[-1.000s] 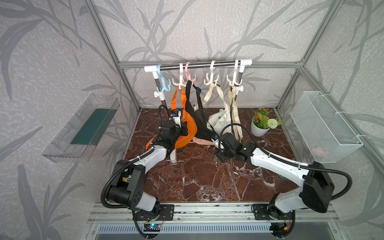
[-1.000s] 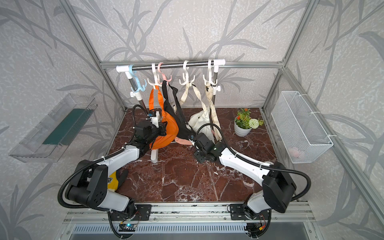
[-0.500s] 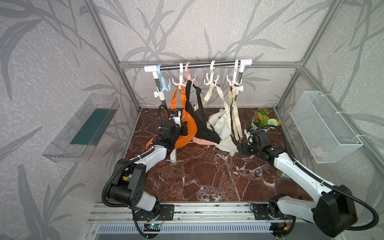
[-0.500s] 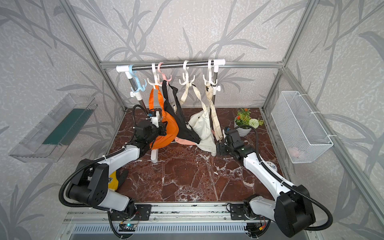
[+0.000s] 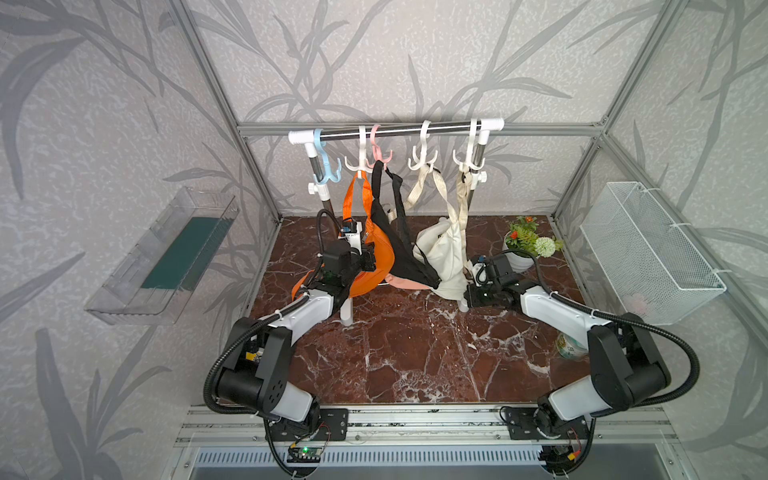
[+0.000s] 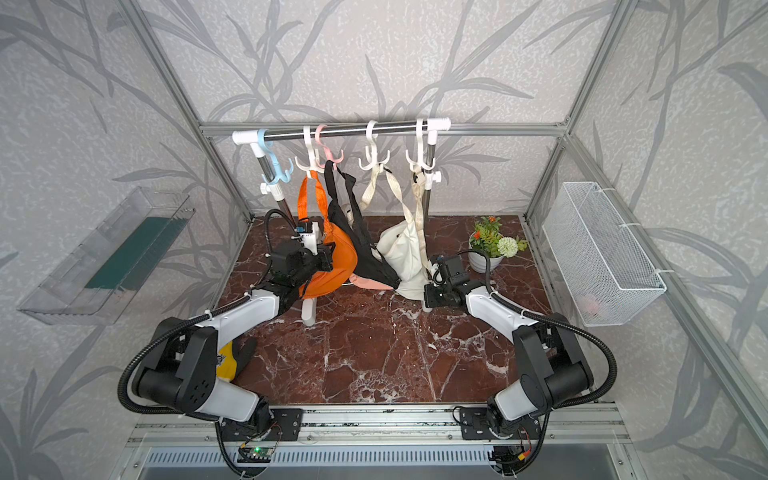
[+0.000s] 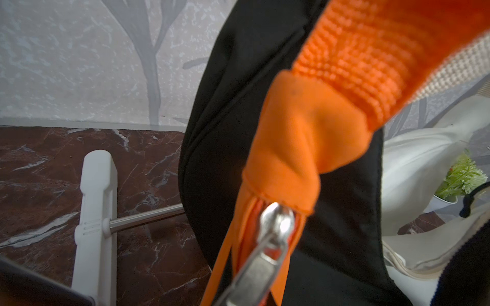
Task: Hang the bag on a hook
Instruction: Adjust the bag at the hook.
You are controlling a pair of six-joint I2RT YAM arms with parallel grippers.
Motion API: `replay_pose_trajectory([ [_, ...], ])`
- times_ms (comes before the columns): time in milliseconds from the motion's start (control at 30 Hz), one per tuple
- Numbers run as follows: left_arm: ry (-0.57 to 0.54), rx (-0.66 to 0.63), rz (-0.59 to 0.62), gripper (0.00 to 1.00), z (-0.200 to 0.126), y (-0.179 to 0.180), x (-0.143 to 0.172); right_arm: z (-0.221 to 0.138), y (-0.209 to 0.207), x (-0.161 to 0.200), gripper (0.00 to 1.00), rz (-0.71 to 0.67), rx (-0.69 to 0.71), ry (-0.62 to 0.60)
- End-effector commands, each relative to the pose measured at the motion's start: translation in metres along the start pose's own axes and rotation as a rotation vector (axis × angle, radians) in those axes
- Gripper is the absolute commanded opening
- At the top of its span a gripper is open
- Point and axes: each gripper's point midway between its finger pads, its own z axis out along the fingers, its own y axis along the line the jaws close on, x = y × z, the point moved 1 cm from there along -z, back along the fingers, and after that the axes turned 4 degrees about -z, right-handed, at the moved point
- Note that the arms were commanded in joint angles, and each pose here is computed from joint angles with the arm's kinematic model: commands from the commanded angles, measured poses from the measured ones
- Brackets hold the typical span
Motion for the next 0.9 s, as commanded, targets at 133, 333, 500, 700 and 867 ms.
replay_pose_trajectory([
  [133,-0.028,-0.007,-0.014,0.0,0.002,0.003,-0.013,-0.075,-0.019,-0.069,0.0,-0.033,0.221,-0.228],
  [333,-0.027,0.004,-0.021,0.0,0.003,0.001,-0.013,-0.101,-0.053,-0.089,0.0,-0.017,0.393,-0.301],
  [500,-0.028,0.005,-0.025,0.0,0.002,0.001,-0.013,-0.085,-0.092,-0.094,0.0,0.063,0.448,-0.293],
  [700,-0.027,0.003,-0.025,0.0,0.002,0.002,-0.013,-0.032,-0.111,-0.092,0.22,0.104,0.408,-0.21],
  [867,-0.031,0.012,-0.036,0.0,0.003,0.0,-0.014,-0.021,-0.097,-0.087,0.67,0.127,0.292,-0.155],
])
